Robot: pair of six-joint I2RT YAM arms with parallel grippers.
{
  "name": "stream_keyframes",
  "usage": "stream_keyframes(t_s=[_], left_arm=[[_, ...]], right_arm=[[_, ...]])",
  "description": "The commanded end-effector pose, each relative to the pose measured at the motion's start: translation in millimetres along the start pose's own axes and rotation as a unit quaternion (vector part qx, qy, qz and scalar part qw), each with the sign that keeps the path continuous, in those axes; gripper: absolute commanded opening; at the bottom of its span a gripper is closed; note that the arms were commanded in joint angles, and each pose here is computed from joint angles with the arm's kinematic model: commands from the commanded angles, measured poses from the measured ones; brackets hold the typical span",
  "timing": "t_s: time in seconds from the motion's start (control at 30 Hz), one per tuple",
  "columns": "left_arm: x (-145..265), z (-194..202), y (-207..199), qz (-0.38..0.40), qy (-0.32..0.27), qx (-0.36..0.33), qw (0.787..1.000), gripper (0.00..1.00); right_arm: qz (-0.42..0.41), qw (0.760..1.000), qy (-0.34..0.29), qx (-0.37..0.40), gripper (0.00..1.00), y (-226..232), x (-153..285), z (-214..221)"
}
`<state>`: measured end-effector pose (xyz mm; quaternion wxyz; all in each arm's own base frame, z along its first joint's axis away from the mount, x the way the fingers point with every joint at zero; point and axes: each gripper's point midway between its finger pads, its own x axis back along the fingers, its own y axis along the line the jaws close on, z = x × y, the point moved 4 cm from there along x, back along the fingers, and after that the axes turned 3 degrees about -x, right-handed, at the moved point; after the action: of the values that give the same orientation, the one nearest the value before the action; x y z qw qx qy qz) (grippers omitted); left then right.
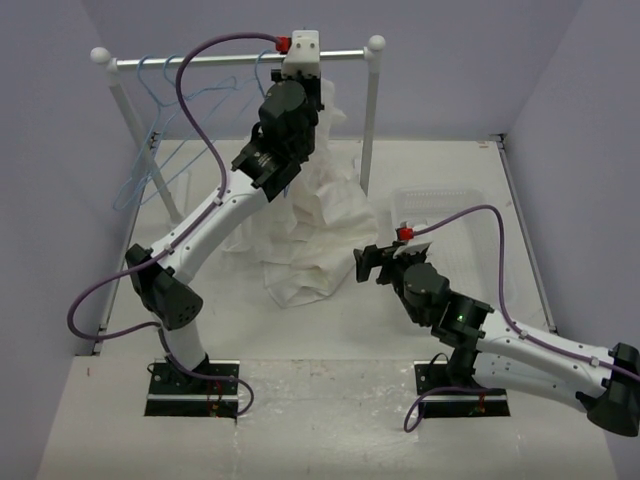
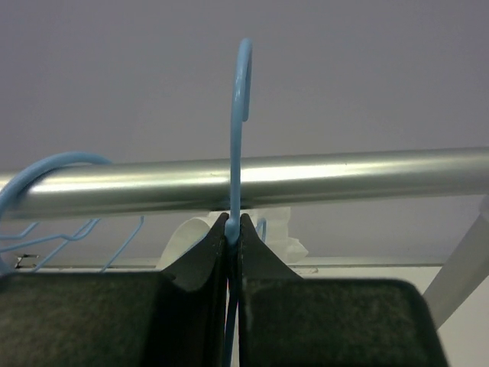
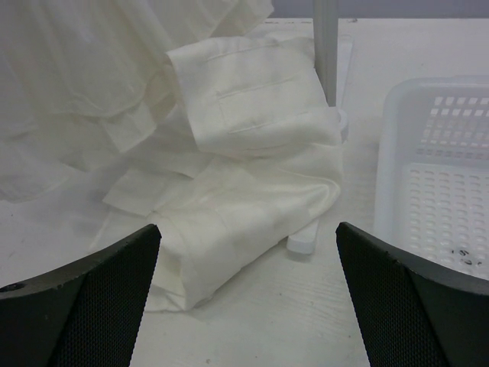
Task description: Remove the skirt from the hanger
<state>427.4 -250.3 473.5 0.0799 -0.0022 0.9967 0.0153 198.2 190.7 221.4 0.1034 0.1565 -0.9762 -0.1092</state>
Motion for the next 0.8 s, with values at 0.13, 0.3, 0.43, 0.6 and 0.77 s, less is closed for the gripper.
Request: stream_keyframes(t_s=[0.13,0.3,0.43,0.6,0.77], left_arm=[[10.6,7.4,2.0,0.020,0.003,0.026,0.999,0.08],[22.7,10.3,6.7,0.033,0.016,0.037,0.999,0.29],[35.1,3.7,13.4,0.044,0.030,0.043,0.998,1.00],[58.3,-8.5,21.2,0.065,0.041,0.046,0.996,1.00],[97.1,-8.1,20.9,0.102,0.079,0.049,0.990,1.00]], right_arm=[[0.009,1.000,-0.026,-0.004,0.99,-2.0,3.3,-22.4],[0.005,1.000,-0.022,-0.003,0.99,-3.1,5.4,-19.2],[0.001,1.000,-0.016,-0.004,0.99,-1.2,4.7,-17.5],[0.000,1.000,-0.002,0.009,0.99,3.5,-0.8,-12.9],[0.020,0.999,0.046,-0.012,0.99,19.1,-20.4,1.6]])
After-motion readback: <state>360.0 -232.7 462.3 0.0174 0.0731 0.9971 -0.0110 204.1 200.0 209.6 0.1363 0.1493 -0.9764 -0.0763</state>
